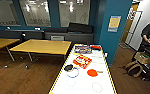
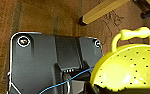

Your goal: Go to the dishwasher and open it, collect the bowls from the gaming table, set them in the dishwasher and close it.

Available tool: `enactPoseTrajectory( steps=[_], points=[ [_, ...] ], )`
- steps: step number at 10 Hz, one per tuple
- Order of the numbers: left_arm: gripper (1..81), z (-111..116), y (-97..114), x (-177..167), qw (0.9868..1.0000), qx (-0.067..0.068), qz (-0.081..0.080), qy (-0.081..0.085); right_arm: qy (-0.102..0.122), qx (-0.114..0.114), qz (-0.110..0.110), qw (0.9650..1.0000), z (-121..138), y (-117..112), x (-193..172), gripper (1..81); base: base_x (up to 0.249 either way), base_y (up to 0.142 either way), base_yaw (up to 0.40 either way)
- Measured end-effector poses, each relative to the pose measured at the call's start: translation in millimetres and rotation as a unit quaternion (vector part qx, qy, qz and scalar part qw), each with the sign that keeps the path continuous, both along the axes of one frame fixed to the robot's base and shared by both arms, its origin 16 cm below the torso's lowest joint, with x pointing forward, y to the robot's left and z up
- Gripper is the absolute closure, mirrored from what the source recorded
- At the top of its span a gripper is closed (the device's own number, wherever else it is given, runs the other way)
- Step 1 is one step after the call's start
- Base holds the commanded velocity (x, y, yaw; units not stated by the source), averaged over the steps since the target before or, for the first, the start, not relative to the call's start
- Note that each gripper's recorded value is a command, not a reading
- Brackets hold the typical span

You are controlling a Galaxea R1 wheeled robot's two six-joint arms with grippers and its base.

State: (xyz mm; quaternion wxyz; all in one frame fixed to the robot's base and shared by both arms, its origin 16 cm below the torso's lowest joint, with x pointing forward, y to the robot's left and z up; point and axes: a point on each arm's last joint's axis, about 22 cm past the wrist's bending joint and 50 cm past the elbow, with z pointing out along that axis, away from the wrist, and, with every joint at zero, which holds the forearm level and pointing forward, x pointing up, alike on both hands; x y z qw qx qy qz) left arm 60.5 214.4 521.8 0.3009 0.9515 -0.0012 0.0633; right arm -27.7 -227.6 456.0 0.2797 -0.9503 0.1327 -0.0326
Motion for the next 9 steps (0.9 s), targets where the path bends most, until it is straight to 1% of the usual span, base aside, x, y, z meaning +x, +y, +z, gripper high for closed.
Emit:
enactPoseTrajectory(
  steps=[1, 3, 4, 6, 8, 9],
  points=[
    [81.1, -7.1, -0.6, -6.0, 1.0, 0.006, -0.001, 0.002, 0.0, 0.0, 0.001, 1.0, -1.2, 4.3, -0.6, 81.1, 0.0, 0.0, 0.0],
    [81.1, -14.6, -5.5, -15.1, 0.9999, 0.011, -0.005, 0.004, -0.001, 0.0, 0.002, 1.0, -1.8, 6.1, 1.0, 81.1, -0.072, 0.0, 0.0],
    [81.1, -18.1, -6.9, -13.3, 0.9999, 0.014, -0.003, 0.001, -0.004, -0.004, 0.003, 1.0, -2.7, 2.4, 5.1, 81.1, -0.092, 0.0, 0.0],
    [81.1, -27.5, -5.3, -27.8, 0.9996, 0.025, -0.008, 0.007, 0.002, -0.012, 0.005, 0.9999, -3.7, -5.1, -6.5, 81.1, -0.118, 0.0, 0.0],
    [81.1, -28.1, -19.3, -32.4, 0.9998, 0.018, -0.011, 0.007, 0.0, -0.013, 0.005, 0.9999, -4.0, -6.5, -4.5, 81.1, -0.137, 0.0, 0.0],
    [81.1, -28.4, -18.4, -33.2, 0.9997, 0.019, -0.013, 0.006, 0.0, -0.013, 0.008, 0.9999, -3.8, -6.2, -6.5, 81.1, -0.139, 0.0, 0.0]
  ],
)
